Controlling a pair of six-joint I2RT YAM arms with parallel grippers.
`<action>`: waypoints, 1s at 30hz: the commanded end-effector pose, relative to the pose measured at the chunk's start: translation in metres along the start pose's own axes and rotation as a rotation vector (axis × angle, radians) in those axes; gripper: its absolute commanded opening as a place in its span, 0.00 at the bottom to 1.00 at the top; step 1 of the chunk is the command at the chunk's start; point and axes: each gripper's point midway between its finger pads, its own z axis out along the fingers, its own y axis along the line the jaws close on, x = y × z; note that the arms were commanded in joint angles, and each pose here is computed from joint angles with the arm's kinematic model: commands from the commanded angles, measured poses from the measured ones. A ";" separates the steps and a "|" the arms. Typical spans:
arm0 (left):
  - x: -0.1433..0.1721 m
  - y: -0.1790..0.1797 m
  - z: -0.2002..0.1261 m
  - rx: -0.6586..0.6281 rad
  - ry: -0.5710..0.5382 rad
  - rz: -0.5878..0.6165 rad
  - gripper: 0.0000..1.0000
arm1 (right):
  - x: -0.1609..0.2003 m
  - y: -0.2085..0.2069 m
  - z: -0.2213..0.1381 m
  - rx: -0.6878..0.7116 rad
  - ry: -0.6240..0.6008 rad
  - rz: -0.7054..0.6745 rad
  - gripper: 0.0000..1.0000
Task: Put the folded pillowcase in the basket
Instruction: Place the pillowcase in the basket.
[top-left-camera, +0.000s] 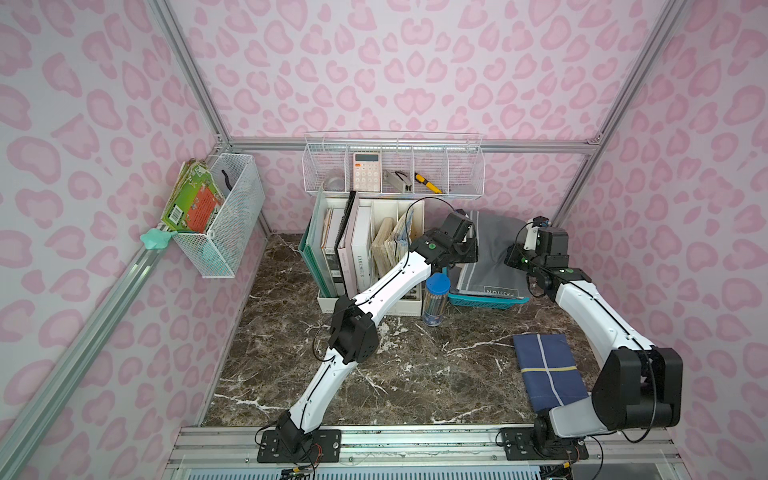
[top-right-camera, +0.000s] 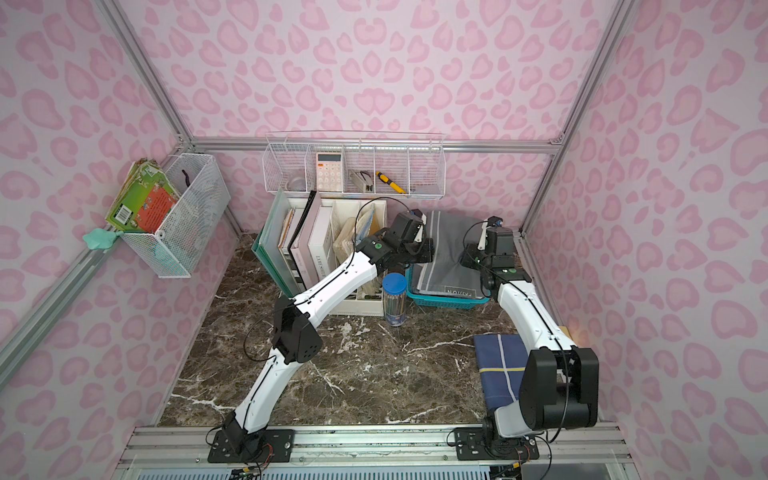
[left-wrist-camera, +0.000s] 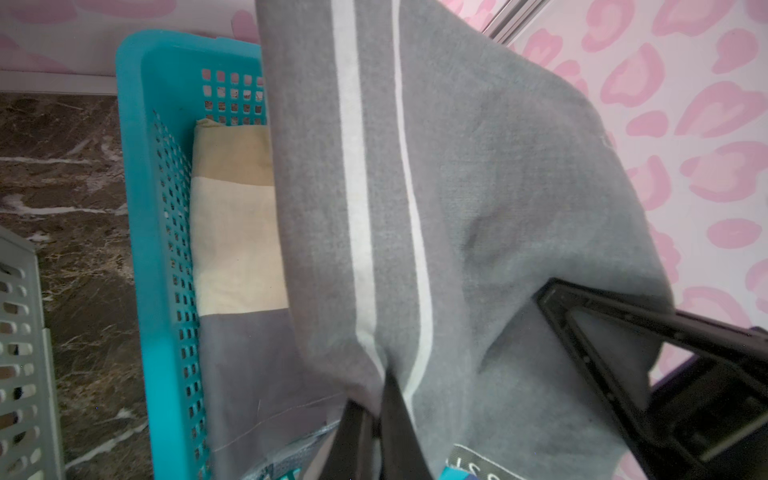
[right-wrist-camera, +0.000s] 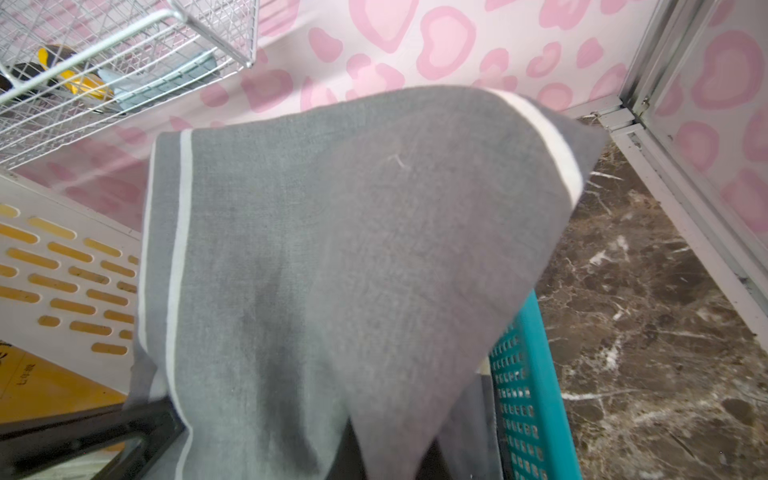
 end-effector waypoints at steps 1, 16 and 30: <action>-0.007 0.002 0.006 0.020 -0.025 0.014 0.00 | -0.013 0.007 0.007 -0.035 -0.051 0.007 0.00; 0.003 0.037 0.039 -0.009 -0.003 -0.014 0.00 | 0.009 -0.009 0.047 0.009 0.011 0.000 0.00; 0.001 0.058 0.042 -0.076 -0.015 -0.028 0.25 | 0.023 -0.011 0.079 0.017 0.093 -0.011 0.20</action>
